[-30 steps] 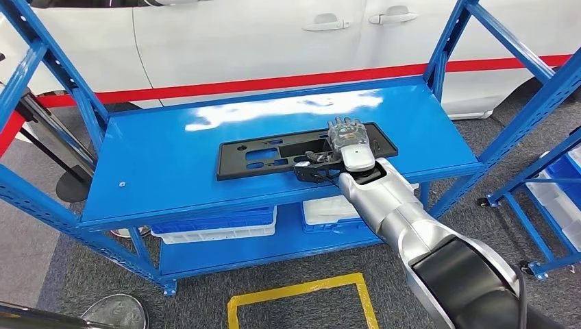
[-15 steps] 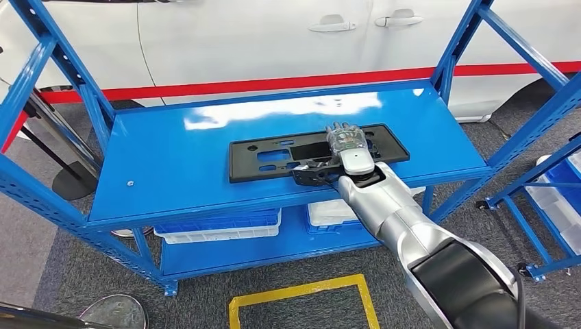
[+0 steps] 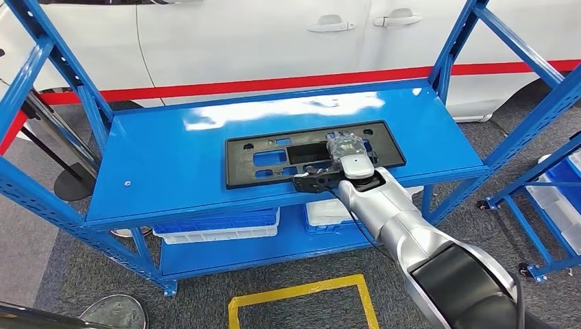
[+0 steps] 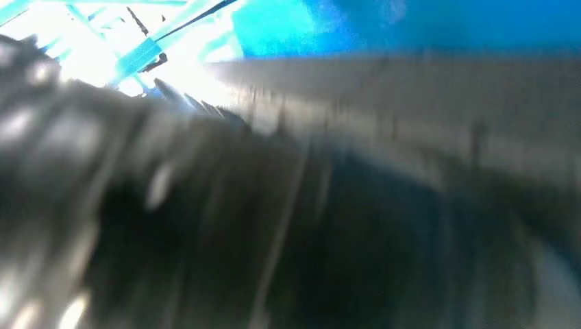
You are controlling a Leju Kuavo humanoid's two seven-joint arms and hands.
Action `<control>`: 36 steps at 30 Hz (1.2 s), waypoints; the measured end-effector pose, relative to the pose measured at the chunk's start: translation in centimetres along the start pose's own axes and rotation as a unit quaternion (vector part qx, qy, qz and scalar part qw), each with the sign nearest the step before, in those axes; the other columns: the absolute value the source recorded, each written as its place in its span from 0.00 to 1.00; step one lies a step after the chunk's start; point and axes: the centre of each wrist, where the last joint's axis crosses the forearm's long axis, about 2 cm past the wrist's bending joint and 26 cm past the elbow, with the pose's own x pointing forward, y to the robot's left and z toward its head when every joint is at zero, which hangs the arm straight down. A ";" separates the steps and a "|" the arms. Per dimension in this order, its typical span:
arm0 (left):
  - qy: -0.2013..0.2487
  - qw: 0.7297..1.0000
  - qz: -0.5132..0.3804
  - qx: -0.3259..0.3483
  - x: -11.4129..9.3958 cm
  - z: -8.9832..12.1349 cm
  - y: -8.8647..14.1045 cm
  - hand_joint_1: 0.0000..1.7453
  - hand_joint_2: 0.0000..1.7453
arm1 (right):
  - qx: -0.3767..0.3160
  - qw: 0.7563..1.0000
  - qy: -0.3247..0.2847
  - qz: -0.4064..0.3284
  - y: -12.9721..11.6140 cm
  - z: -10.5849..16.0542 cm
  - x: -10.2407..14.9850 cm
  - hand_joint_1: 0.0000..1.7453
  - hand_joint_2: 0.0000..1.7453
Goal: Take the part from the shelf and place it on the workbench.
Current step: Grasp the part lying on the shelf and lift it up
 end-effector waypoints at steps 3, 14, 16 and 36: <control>0.000 1.000 -0.001 0.000 0.0 0.0 0.0 0.00 0.00 | 0.002 1.000 0.001 -0.001 0.1 0.0 -0.1 0.00 0.00; 0.004 1.000 -0.003 0.001 0.0 0.0 0.0 0.00 0.00 | -0.010 1.000 -0.005 -0.008 -0.6 0.0 -0.2 0.00 1.00; 0.005 1.000 -0.002 0.001 0.0 0.0 0.1 0.00 0.00 | -0.013 1.000 -0.005 -0.007 -1.0 0.0 -0.3 0.00 1.00; 0.006 1.000 -0.001 0.012 0.4 -0.1 0.7 0.00 0.00 | -0.008 1.000 -0.011 -0.013 -1.7 0.1 -0.6 0.00 0.00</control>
